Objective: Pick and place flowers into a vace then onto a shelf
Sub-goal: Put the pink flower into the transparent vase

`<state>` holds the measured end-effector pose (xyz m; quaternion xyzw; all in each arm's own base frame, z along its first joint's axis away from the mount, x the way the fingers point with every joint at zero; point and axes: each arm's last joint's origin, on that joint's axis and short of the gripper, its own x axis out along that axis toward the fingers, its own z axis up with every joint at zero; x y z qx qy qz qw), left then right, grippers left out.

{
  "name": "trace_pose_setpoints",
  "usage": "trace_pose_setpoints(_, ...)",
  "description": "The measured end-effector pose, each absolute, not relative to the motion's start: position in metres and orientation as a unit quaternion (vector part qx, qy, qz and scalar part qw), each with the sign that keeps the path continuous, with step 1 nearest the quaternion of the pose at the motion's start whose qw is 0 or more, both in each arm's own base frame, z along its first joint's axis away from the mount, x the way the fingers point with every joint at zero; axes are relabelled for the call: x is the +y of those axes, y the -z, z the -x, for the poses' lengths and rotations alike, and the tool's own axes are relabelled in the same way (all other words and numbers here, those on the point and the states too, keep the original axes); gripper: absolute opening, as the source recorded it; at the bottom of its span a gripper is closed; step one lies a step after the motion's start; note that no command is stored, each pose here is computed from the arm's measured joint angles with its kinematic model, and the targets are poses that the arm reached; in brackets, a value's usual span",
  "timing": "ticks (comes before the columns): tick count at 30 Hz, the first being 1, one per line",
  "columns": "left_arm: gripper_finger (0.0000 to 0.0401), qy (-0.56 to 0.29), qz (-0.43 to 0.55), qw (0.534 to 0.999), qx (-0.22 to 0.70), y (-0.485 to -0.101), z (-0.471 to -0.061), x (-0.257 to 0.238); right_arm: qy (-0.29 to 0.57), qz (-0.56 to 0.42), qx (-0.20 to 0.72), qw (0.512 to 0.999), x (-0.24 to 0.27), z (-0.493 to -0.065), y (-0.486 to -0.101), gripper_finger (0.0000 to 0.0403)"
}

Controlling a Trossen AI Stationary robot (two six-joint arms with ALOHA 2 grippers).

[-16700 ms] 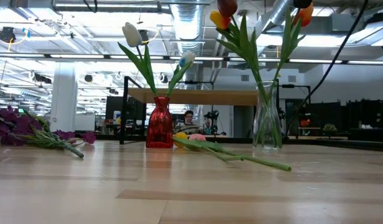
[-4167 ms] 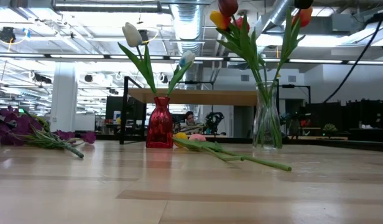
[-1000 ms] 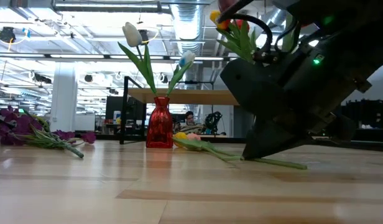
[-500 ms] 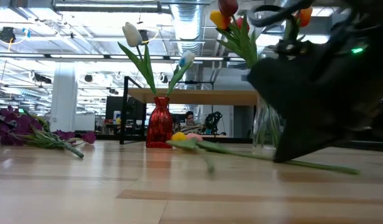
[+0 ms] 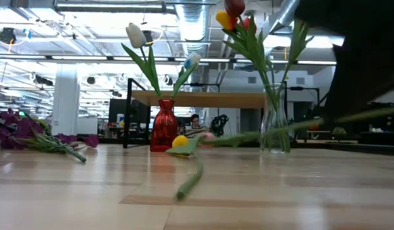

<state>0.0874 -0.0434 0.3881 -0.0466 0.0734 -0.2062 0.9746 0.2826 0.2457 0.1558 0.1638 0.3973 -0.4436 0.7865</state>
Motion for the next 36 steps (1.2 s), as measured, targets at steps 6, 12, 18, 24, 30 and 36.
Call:
trace_pose_setpoints(6, 0.0208, 0.205, 0.043, 0.974, 0.085, -0.386, -0.094, -0.047, 0.432, -0.141, 0.403, 0.795, 0.259, -0.279, -0.186, 0.0)
trace_pose_setpoints(12, 0.0208, 0.205, 0.043, 0.974, 0.085, -0.386, -0.094, -0.047, 0.405, -0.118, 0.414, 0.807, 0.271, -0.276, -0.213, 0.0)
trace_pose_setpoints(18, 0.0208, 0.206, 0.045, 0.974, 0.078, -0.388, -0.094, -0.047, 0.391, -0.097, 0.417, 0.815, 0.273, -0.276, -0.234, 0.0)
trace_pose_setpoints(24, 0.0208, 0.206, 0.046, 0.974, 0.077, -0.388, -0.094, -0.047, 0.37, -0.075, 0.405, 0.833, 0.275, -0.28, -0.246, 0.0)
trace_pose_setpoints(30, 0.0208, 0.209, 0.046, 0.974, 0.076, -0.388, -0.094, -0.047, 0.335, -0.055, 0.402, 0.85, 0.279, -0.284, -0.259, 0.0)
trace_pose_setpoints(36, 0.0208, 0.209, 0.046, 0.974, 0.076, -0.388, -0.094, -0.047, 0.263, -0.037, 0.402, 0.876, 0.286, -0.297, -0.282, 0.0)
